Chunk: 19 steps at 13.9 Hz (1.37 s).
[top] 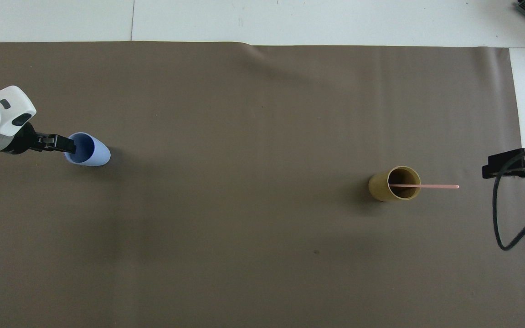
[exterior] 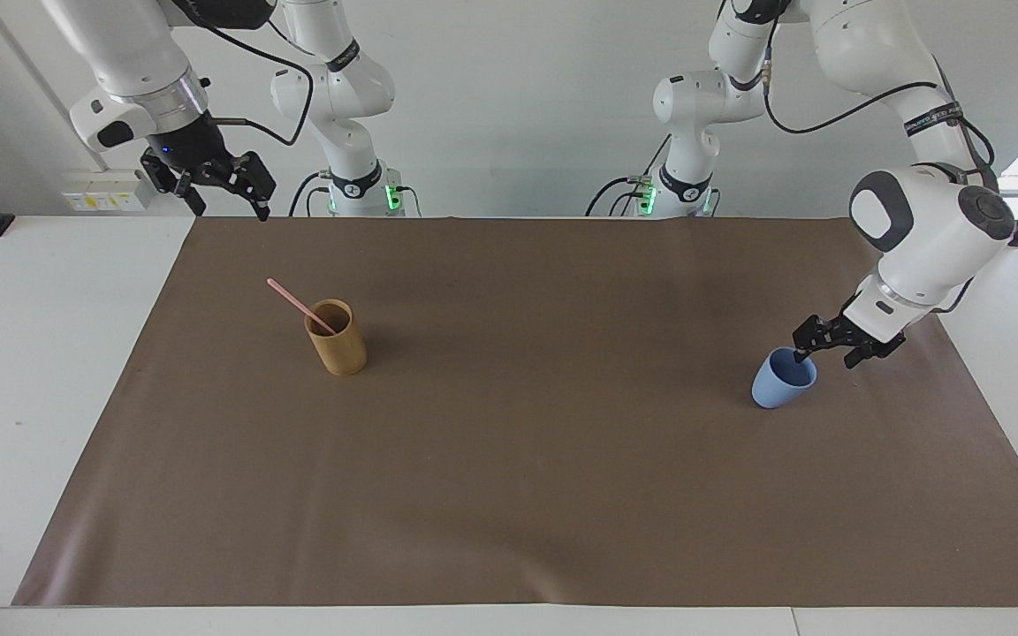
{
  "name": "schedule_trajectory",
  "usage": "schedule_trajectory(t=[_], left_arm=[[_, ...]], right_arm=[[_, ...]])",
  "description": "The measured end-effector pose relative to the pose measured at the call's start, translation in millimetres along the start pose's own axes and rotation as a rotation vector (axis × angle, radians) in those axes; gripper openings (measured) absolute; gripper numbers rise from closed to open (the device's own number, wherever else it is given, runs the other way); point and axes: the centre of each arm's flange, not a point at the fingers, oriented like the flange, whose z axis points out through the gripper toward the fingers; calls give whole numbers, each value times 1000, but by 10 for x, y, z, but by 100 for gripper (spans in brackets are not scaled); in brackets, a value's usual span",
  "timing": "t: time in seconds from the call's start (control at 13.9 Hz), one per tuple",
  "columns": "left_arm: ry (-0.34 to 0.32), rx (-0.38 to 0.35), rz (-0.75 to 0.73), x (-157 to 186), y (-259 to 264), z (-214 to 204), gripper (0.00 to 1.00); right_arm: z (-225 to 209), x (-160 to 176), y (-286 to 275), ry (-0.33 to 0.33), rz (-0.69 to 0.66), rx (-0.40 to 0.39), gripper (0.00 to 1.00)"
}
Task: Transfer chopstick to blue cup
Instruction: 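Reach the left gripper to the lying blue cup and grasp its rim, then upright the cup with the left gripper while the right gripper grasps the chopstick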
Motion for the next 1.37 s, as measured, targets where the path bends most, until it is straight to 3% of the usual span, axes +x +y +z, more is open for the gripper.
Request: schedule_trajectory(t=[0.29, 0.72, 0.79, 1.08, 1.37], left_arm=[[21, 9, -1, 4, -16, 341, 84], [25, 8, 1, 6, 5, 442, 11], [29, 6, 1, 10, 19, 422, 5], [20, -1, 15, -17, 113, 277, 5], [25, -10, 12, 48, 1084, 119, 5]], right_arm=[[0, 0, 0, 0, 0, 0, 100], [0, 0, 0, 0, 0, 0, 100], [0, 0, 0, 0, 0, 0, 100], [0, 0, 0, 0, 0, 0, 100], [-11, 1, -4, 3, -1, 0, 100]])
